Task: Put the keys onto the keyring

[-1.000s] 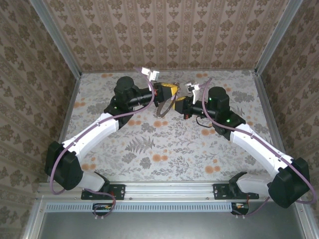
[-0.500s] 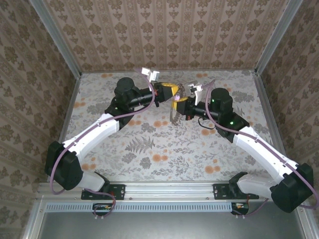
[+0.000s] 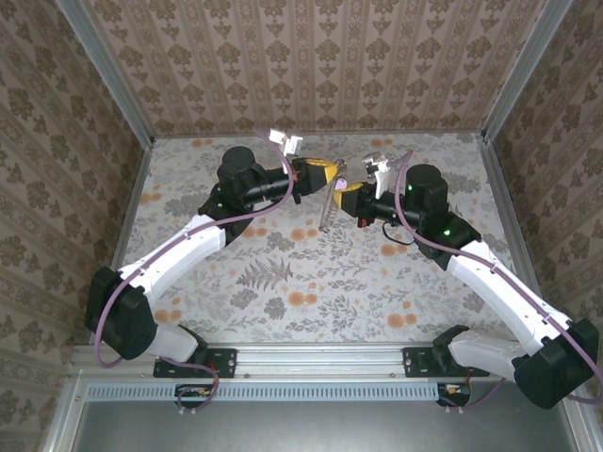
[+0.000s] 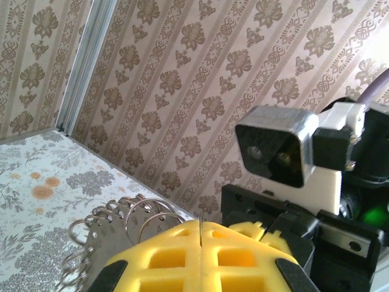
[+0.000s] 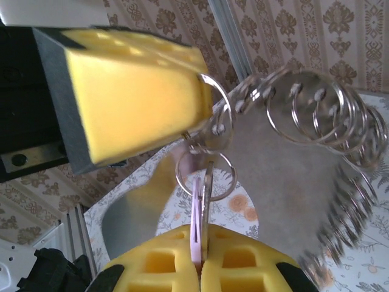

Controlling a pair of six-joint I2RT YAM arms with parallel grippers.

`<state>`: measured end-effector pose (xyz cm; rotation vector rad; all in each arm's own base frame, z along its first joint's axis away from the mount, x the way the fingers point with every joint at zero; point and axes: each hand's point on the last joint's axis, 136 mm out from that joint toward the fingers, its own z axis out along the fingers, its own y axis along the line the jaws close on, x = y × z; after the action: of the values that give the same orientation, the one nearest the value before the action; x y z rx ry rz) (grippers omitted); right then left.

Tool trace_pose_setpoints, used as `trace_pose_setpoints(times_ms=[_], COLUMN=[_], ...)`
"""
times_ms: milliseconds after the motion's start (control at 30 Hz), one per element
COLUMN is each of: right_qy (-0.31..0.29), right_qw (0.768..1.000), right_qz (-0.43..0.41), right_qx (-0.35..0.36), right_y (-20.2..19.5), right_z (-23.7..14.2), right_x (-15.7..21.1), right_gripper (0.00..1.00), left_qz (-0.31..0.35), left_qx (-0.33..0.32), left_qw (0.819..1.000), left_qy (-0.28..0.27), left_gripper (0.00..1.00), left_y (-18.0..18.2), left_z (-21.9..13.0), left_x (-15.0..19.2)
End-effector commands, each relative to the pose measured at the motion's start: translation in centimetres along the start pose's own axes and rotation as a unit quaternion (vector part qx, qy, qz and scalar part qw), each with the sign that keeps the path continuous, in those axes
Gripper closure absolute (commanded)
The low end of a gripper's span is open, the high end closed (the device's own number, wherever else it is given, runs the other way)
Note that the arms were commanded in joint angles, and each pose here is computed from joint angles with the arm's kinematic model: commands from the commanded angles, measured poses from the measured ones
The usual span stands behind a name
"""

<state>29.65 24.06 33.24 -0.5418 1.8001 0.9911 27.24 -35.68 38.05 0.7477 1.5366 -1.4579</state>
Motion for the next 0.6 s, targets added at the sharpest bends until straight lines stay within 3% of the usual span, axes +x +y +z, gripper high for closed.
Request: trace_pose_setpoints(times_ms=[0,567], right_qy=[-0.001,0.037], right_qw=[1.0,0.998], right_qz=[-0.024,-0.05], right_qx=[-0.004,-0.014], right_y=[0.8,0.7], right_z=[-0.8,-1.0], right_x=[-1.3,-2.3], right_gripper=[1.0,1.0], left_qz=[0.029,0.034], left_qx=[0.019,0.03], left_qw=[0.999,0.999], left_qy=[-0.002,0.018], left_gripper=[1.0,1.0], left_y=[-1.4,-1.7], left_z=[-0.1,-0.1], left_x=[-0.6,0.1])
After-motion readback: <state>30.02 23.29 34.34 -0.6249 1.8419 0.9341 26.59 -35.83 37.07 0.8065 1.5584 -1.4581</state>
